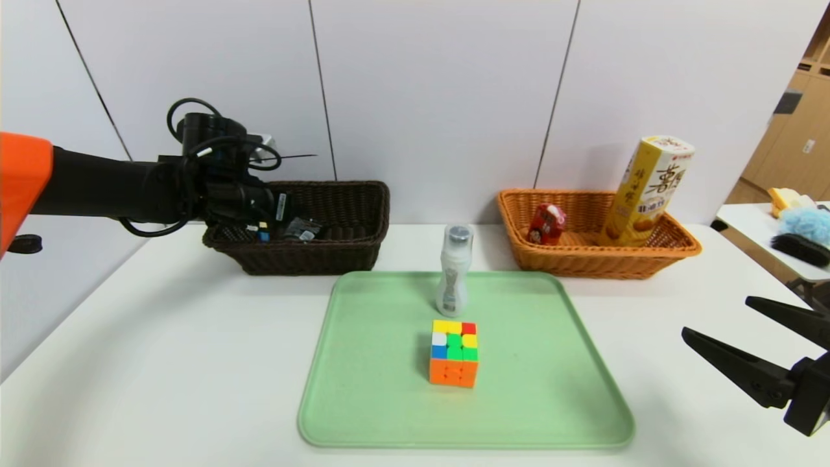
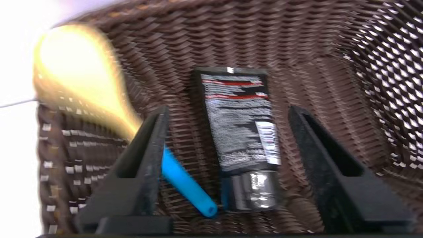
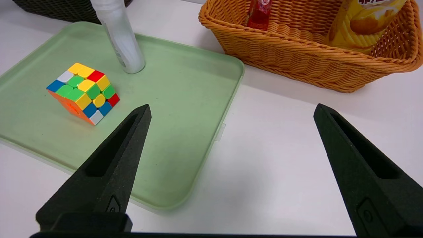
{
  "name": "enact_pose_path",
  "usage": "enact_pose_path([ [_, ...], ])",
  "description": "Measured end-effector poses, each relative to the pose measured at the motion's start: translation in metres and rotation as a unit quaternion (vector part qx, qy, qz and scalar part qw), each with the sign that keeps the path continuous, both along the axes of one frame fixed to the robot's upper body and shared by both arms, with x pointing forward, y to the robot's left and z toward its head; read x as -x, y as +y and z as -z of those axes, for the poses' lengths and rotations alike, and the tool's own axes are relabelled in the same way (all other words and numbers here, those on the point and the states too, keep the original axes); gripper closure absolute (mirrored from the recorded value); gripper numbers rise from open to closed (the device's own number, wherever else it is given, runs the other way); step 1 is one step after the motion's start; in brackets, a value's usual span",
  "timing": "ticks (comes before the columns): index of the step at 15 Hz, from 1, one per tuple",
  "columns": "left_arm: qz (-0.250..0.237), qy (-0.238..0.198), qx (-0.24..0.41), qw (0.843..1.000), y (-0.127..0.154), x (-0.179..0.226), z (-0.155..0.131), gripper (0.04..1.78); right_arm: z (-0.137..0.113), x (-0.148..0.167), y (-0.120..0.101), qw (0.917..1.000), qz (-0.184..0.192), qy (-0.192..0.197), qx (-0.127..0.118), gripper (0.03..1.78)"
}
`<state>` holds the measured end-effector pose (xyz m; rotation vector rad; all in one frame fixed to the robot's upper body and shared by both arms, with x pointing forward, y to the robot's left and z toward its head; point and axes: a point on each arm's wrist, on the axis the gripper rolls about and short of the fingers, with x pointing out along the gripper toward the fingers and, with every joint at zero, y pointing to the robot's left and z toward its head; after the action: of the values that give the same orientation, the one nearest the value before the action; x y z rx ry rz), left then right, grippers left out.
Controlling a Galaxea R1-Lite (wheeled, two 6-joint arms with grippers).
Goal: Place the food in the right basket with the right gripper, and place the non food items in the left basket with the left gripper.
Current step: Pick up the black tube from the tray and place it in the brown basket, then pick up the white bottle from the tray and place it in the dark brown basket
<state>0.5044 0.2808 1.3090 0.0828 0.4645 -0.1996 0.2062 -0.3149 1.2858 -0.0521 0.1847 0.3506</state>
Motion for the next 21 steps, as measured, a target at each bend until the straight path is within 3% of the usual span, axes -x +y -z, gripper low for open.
enact_pose_path([
  [2, 0.0, -0.02, 0.007, 1.0, 0.0, 0.002, -0.009, 0.42, -0.001, 0.0, 0.0, 1.0, 0.0, -0.001, 0.0, 0.11],
  [4, 0.007, -0.068, 0.031, 0.997, -0.009, 0.009, -0.029, 0.35, 0.0, 0.0, 0.0, 1.0, 0.0, 0.0, 0.0, 0.11],
  [6, 0.03, -0.11, 0.065, 0.991, -0.03, 0.028, -0.05, 0.3, 0.001, 0.0, 0.0, 1.0, 0.0, 0.002, 0.0, 0.11],
  [8, 0.069, -0.121, 0.097, 0.985, -0.06, 0.057, -0.056, 0.26, 0.001, 0.001, 0.0, 1.0, 0.0, 0.002, 0.0, 0.11],
  [14, 0.179, -0.146, 0.167, 0.959, -0.12, 0.138, -0.026, 0.18, 0.001, 0.003, -0.001, 1.0, 0.002, -0.001, -0.001, 0.11],
  [21, 0.223, -0.163, 0.189, 0.942, -0.159, 0.169, 0.01, 0.15, 0.0, 0.004, -0.001, 1.0, 0.002, -0.004, -0.002, 0.11],
])
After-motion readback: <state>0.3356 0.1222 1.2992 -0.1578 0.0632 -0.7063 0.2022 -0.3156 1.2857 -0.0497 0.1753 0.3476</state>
